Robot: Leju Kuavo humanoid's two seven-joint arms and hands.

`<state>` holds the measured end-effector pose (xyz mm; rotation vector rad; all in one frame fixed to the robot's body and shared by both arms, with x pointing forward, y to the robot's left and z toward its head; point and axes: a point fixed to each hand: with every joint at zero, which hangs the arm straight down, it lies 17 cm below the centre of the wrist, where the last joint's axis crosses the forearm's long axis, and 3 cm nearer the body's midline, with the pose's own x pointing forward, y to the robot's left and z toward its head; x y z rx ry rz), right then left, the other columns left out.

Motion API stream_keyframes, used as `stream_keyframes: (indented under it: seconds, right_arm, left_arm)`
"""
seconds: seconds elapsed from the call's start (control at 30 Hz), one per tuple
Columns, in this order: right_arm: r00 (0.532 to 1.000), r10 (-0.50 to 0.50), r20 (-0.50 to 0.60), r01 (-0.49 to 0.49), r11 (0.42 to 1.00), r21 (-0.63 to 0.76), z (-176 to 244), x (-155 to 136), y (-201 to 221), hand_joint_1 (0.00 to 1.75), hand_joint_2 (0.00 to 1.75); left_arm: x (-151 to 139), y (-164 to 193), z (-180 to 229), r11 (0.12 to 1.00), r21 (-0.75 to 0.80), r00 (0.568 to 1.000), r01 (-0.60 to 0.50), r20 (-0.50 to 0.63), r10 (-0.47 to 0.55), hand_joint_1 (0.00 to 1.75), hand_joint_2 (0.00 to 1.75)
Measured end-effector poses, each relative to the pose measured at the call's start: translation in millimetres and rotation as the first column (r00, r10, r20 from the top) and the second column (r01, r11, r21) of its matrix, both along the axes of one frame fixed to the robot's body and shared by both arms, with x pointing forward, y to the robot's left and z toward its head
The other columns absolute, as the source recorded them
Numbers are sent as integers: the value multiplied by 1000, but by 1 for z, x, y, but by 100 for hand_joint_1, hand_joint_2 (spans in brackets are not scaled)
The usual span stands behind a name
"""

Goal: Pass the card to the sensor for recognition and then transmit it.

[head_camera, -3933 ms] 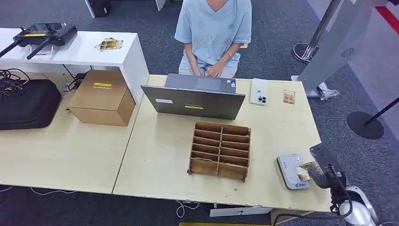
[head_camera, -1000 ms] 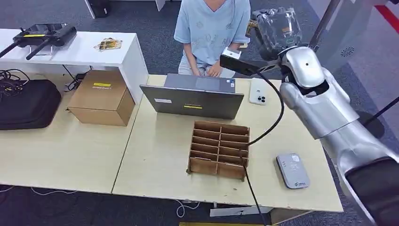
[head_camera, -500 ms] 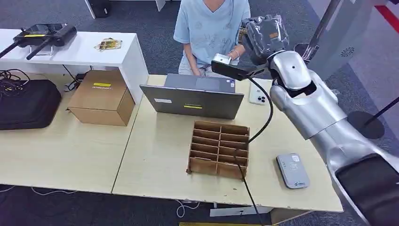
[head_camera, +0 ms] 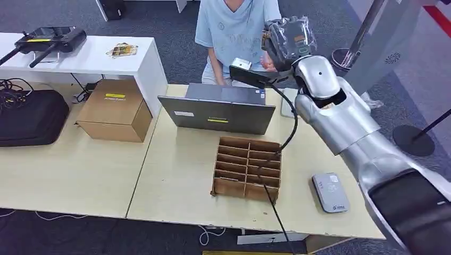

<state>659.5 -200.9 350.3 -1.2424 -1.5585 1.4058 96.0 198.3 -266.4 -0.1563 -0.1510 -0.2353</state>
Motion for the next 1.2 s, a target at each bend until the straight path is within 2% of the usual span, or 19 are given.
stream_keyframes:
  seconds: [0.47,0.5,0.53,0.57,0.87,0.97,1.0,1.07,1.13,1.2]
  right_arm:
    - [999,23,-38,-25,999,-46,-12,0,27,175,175]
    - [999,24,-40,-26,998,-49,-13,0,28,70,175]
    - [999,25,-43,-27,998,-52,-15,0,29,7,175]
    - [999,24,-47,-26,998,-52,-16,0,29,0,175]
    - [999,3,-53,-3,1000,-13,-16,2,26,0,175]
    - [998,31,-55,-26,995,92,-8,1,28,0,175]
    - [995,63,-71,-50,984,171,-6,-1,30,0,175]
    - [987,125,-102,-85,941,327,-2,-5,34,0,175]
    - [971,204,-126,-115,858,501,4,-11,38,0,175]
    - [953,276,-125,-132,750,648,13,-18,39,0,175]
  left_arm:
    - [5,-1,1,999,4,999,38,2,-38,0,0]
    - [5,-1,1,999,5,999,39,2,-39,0,0]
    - [5,-1,1,999,5,999,39,2,-39,0,0]
    - [5,-1,1,999,5,999,39,2,-39,0,0]
    - [5,-1,1,999,4,999,40,1,-40,0,0]
    - [5,-2,1,999,3,999,40,1,-40,0,0]
    - [5,-2,1,999,4,999,40,1,-40,0,0]
    - [5,-2,1,999,5,999,39,1,-39,0,0]
    - [4,-2,1,999,5,999,36,0,-36,0,0]
    - [2,-2,1,999,7,999,34,-1,-34,0,0]
